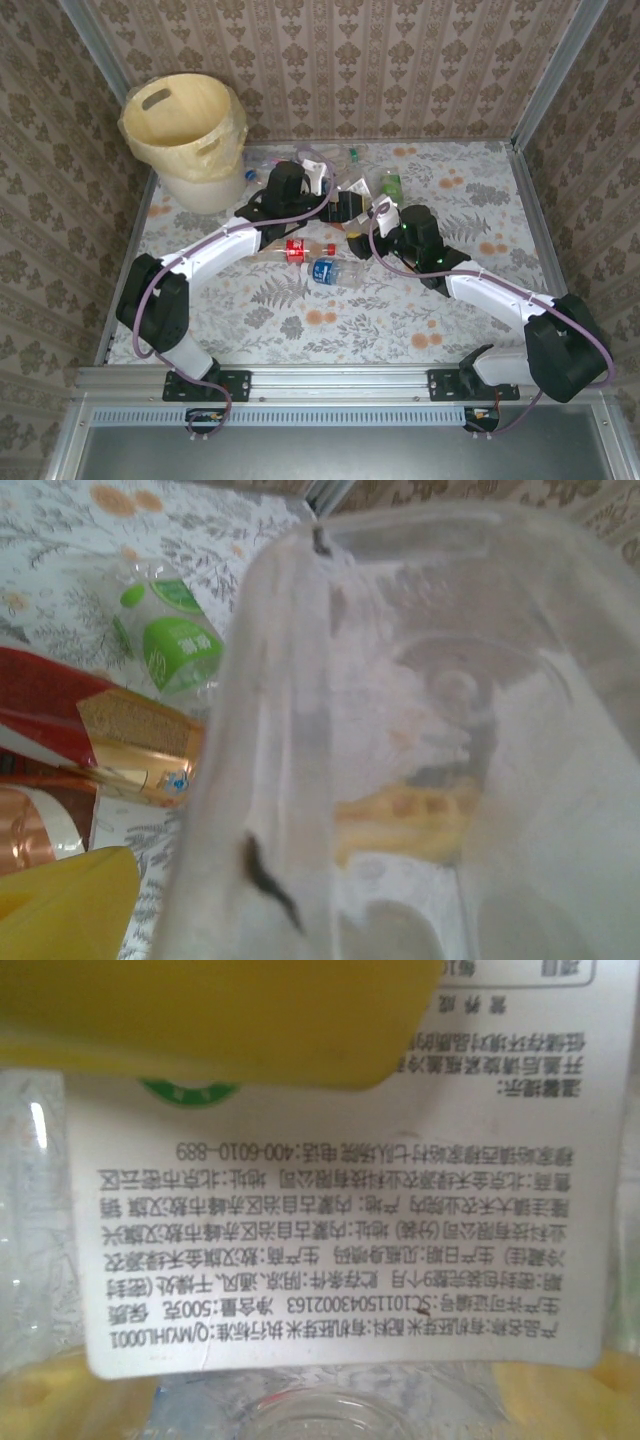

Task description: Put the plastic bottles in the bin

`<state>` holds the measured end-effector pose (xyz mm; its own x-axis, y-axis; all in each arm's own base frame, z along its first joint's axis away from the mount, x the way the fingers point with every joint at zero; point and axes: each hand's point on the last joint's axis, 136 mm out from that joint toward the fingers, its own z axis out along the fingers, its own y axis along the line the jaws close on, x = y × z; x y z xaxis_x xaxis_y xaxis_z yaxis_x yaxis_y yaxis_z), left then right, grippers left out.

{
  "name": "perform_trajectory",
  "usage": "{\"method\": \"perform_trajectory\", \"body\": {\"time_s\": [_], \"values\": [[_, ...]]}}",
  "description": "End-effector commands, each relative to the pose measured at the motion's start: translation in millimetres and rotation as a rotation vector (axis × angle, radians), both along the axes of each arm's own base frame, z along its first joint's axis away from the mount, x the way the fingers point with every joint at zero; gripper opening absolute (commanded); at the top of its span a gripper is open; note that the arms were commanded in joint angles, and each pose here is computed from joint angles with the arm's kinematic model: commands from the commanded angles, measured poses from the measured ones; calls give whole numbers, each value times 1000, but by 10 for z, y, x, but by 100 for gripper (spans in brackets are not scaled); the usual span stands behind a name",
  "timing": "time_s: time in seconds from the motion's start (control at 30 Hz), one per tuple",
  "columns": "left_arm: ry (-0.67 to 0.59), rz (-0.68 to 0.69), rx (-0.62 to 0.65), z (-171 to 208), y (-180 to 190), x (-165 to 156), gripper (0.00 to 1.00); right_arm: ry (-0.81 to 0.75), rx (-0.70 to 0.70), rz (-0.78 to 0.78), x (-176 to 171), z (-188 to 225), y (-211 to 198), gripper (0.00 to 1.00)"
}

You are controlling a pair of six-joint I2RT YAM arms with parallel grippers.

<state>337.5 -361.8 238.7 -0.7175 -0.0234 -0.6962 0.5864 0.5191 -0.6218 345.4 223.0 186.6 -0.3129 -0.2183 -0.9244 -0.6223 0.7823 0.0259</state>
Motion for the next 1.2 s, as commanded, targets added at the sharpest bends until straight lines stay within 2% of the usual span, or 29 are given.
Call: {"method": "perform_trajectory", "body": {"time_s": [0.0,0.07,0.2,0.27,0.37,0.47,0.63,0.77,0.87,1.0,1.17], "values": [[-43,27,-95,204,-78,105,96,-33,77,25,16,178,116,76],[-50,0,-121,256,-124,86,89,-28,87,25,21,173,135,76],[-32,-7,-127,231,-138,76,67,-23,110,31,24,182,172,77],[-33,-8,-129,230,-133,72,61,-20,116,35,17,189,179,79],[-40,1,-123,244,-111,79,54,-5,125,80,-64,198,225,91],[-30,36,-92,201,-68,114,52,-13,134,116,-152,232,240,100],[-45,71,-61,187,12,141,51,-61,127,88,-201,324,142,100],[-47,93,-49,186,90,178,51,-126,132,160,-391,446,143,100],[-50,109,-47,196,147,209,51,-184,125,151,-479,541,55,100],[-59,132,-33,209,223,252,51,-240,108,42,-452,637,-156,100],[-83,193,27,304,403,348,51,-291,95,-269,-271,709,-660,100]]}}
